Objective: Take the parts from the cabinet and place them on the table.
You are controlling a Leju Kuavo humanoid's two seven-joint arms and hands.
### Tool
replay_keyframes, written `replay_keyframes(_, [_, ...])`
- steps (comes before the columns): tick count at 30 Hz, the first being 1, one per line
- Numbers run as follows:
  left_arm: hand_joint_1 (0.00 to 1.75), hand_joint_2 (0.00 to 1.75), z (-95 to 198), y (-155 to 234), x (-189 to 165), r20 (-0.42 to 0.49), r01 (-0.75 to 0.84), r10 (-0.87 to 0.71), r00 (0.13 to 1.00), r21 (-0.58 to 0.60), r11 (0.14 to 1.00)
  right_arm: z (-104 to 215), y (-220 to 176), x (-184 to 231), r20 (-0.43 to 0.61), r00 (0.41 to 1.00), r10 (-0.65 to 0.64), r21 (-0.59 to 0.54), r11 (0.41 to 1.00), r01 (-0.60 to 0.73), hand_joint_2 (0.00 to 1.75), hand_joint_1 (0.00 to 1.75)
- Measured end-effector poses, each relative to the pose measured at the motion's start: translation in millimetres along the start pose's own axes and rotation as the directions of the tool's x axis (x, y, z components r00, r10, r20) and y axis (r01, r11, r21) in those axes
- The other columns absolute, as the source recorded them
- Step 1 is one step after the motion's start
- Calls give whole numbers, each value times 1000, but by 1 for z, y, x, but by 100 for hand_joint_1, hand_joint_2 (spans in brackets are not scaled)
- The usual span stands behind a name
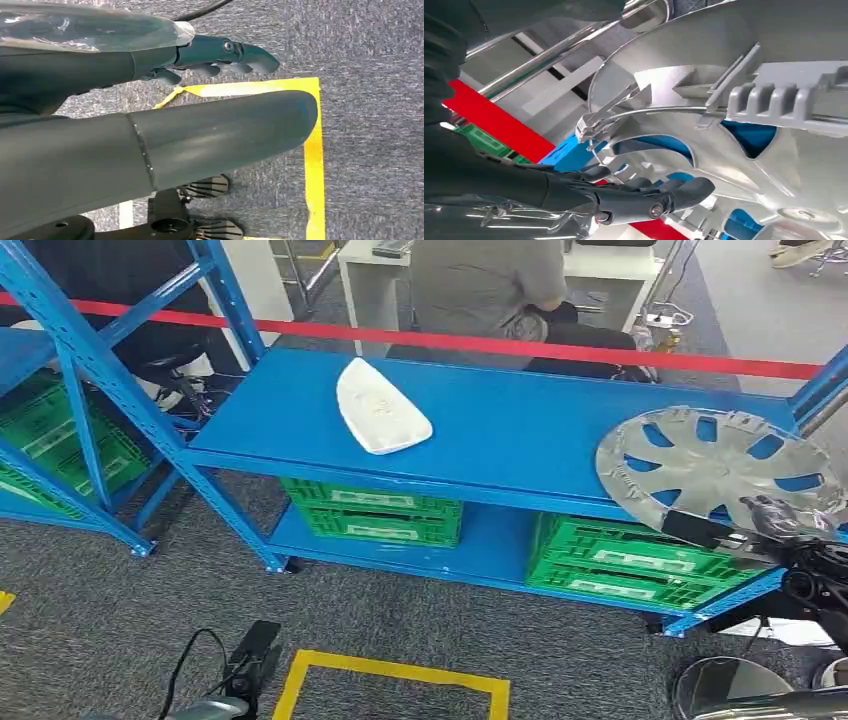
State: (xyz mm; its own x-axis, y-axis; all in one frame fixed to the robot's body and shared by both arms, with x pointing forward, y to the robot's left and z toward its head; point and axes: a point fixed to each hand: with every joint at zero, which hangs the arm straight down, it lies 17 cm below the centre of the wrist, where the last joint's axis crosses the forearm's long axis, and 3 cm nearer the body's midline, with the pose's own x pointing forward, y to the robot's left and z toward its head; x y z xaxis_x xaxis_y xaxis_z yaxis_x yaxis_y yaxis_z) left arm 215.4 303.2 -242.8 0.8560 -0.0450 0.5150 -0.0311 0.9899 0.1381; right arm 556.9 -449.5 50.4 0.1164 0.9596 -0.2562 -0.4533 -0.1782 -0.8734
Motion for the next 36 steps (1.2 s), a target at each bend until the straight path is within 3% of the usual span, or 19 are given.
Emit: replay_keyframes(36, [0, 0, -1, -2, 5, 3, 21, -21, 1000, -7, 1000, 1, 13, 21, 51, 998, 35, 19, 999, -36, 175, 0])
